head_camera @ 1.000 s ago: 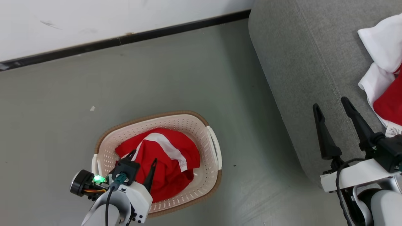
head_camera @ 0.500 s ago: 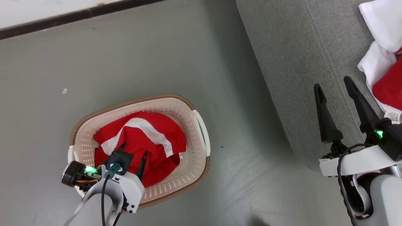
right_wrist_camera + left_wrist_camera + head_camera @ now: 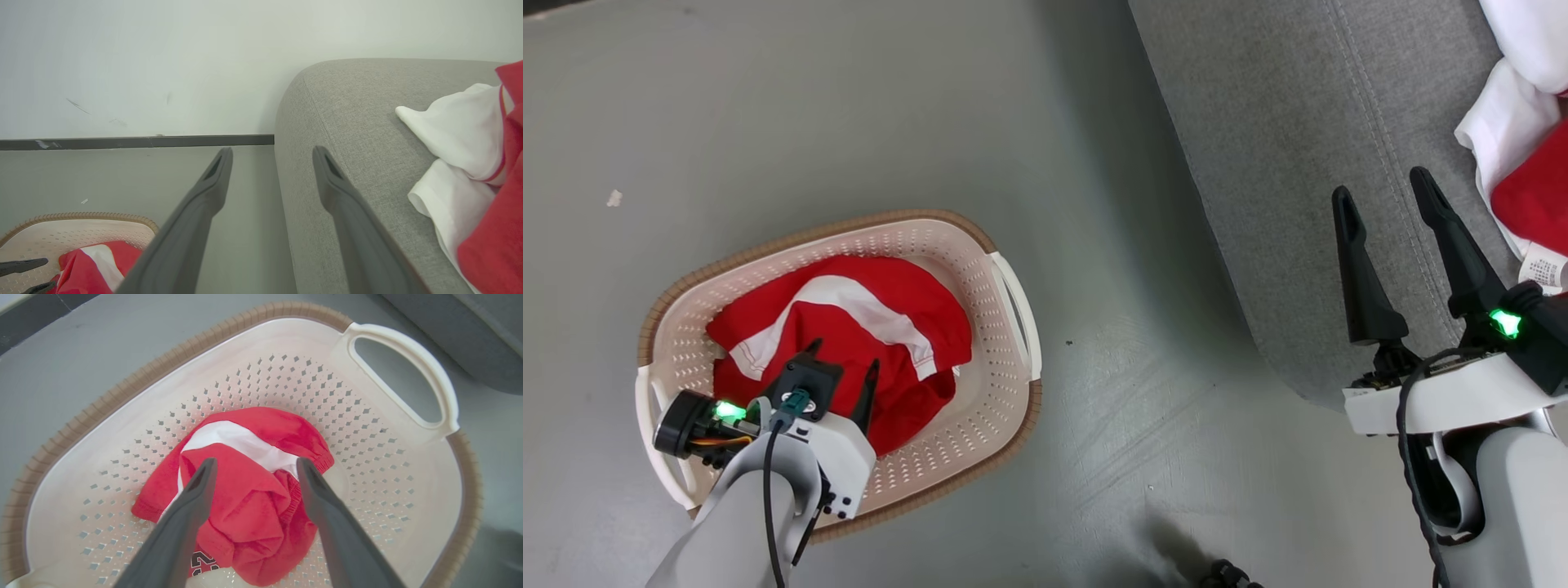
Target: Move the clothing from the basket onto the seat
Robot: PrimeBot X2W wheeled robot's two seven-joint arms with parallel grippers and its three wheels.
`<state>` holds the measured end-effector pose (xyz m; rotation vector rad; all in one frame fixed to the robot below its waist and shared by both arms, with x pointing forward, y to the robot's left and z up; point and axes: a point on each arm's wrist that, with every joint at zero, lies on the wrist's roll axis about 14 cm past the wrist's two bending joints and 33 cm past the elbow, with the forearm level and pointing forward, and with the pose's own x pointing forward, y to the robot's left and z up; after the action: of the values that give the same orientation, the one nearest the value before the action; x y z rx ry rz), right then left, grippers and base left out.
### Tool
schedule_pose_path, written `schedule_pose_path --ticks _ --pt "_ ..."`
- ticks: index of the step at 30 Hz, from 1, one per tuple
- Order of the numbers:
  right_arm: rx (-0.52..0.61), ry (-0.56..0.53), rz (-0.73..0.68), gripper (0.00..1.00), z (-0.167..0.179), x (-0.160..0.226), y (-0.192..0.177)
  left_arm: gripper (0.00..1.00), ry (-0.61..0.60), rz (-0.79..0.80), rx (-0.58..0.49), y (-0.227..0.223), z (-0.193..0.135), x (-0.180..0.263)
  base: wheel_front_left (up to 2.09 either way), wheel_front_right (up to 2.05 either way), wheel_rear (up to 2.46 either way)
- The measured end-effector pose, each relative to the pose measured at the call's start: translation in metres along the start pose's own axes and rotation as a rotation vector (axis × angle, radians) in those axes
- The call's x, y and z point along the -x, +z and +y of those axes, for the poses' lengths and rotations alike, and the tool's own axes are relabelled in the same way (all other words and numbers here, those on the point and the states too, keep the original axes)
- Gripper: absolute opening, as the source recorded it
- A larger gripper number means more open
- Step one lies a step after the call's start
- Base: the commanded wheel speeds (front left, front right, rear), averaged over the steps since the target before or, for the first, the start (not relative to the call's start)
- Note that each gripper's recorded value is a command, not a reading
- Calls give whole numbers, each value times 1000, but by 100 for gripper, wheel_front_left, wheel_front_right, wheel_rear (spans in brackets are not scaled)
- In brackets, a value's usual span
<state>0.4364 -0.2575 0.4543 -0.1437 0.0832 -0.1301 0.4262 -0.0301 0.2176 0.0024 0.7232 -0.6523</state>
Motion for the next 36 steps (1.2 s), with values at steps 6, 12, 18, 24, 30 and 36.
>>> schedule_pose_path --ticks 6,12,18,24,30,36 --pt "-7 -4 22 100 -1 -3 -12 100 -12 24 17 -11 -1 -14 0 0 0" --pt "2 -6 18 100 -2 -13 -17 100 -19 38 30 -18 1 -27 0 0 0" --pt "4 -9 42 100 -3 -17 -28 100 -3 75 37 -33 8 -37 0 0 0" --pt "-1 -8 41 100 -3 -23 -33 100 72 129 45 -51 30 -42 0 0 0" --pt "-3 -9 58 100 -3 -25 -42 100 94 166 77 -65 34 -45 0 0 0" --pt "-5 1 51 100 0 -31 -45 100 80 166 141 -63 25 -53 0 0 0"
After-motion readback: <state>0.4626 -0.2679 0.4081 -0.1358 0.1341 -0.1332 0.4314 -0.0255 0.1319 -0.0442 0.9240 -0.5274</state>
